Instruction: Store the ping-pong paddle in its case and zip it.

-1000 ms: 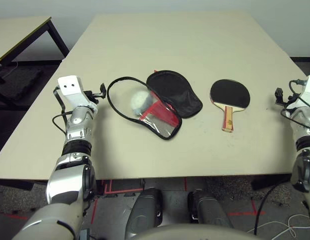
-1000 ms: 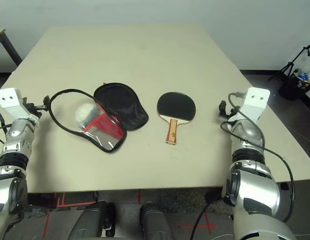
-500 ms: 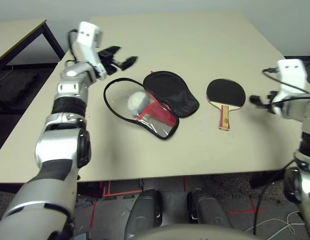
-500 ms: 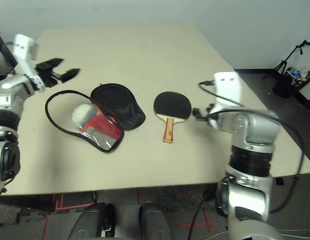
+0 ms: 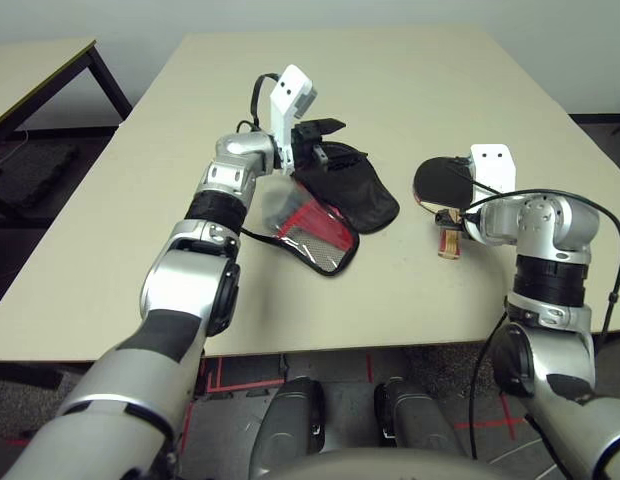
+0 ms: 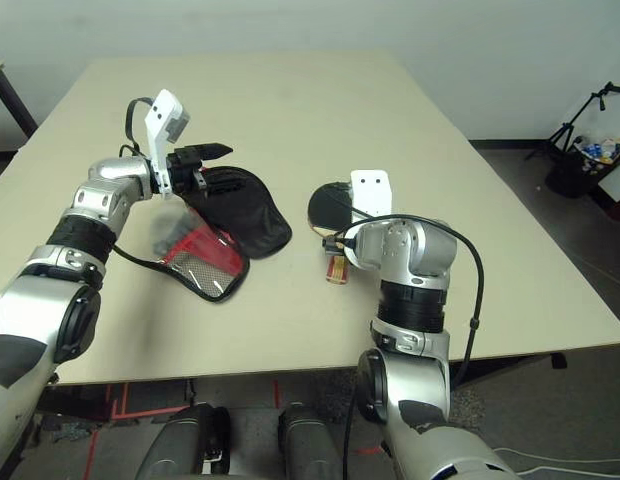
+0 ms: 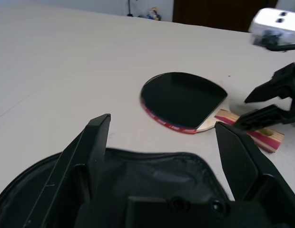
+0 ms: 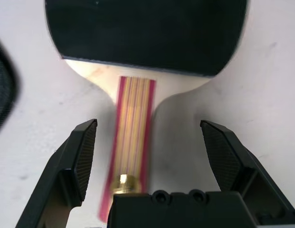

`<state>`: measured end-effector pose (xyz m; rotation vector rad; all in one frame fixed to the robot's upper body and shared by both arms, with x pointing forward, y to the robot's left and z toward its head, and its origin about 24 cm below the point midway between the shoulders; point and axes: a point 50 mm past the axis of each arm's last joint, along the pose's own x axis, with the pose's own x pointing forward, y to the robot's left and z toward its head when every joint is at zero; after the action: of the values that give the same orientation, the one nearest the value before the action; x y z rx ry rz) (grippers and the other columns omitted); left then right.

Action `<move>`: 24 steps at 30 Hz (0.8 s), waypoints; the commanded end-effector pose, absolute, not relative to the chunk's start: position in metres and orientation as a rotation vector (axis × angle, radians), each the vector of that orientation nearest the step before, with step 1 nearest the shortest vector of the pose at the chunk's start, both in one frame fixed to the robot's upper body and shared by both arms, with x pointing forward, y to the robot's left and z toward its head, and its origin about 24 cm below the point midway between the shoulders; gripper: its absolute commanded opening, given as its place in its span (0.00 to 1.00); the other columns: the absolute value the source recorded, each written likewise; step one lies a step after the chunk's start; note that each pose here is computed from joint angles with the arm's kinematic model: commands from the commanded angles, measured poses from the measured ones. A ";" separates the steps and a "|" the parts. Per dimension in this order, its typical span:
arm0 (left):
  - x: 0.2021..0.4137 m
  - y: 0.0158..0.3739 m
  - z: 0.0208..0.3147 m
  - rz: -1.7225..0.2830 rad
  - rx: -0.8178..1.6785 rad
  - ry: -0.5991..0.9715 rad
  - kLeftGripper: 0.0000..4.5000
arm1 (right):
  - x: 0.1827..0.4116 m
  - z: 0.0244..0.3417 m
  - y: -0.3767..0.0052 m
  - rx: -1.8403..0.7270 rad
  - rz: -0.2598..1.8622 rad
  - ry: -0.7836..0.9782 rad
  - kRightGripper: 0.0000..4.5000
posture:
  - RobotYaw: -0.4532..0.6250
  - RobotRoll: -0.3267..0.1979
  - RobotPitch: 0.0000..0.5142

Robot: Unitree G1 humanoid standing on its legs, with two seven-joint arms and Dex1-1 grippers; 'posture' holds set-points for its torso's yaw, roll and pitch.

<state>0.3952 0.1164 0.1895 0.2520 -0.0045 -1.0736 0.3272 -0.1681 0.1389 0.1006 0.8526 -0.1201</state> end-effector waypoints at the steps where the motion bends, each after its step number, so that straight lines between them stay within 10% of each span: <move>1: 0.393 0.119 0.185 -1.071 0.267 0.003 1.00 | 0.327 0.131 -0.162 0.107 -0.113 0.915 0.99 | 0.47 0.62 0.14; 8: 0.394 0.126 0.187 -1.040 0.265 -0.003 1.00 | 0.328 0.127 -0.155 0.069 -0.108 0.943 0.92 | 0.48 0.62 0.14; 18: 0.394 0.126 0.185 -1.033 0.261 0.003 1.00 | 0.327 0.125 -0.168 0.048 -0.179 0.949 0.26 | 0.47 0.62 0.15; 24: 0.395 0.127 0.185 -1.005 0.248 0.021 1.00 | 0.334 0.146 -0.171 0.006 -0.143 0.869 0.25 | 0.46 0.62 0.15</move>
<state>0.3951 0.1250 0.1881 0.2534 0.0023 -1.0209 0.3300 -0.1730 0.1316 0.0423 0.9057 -0.1610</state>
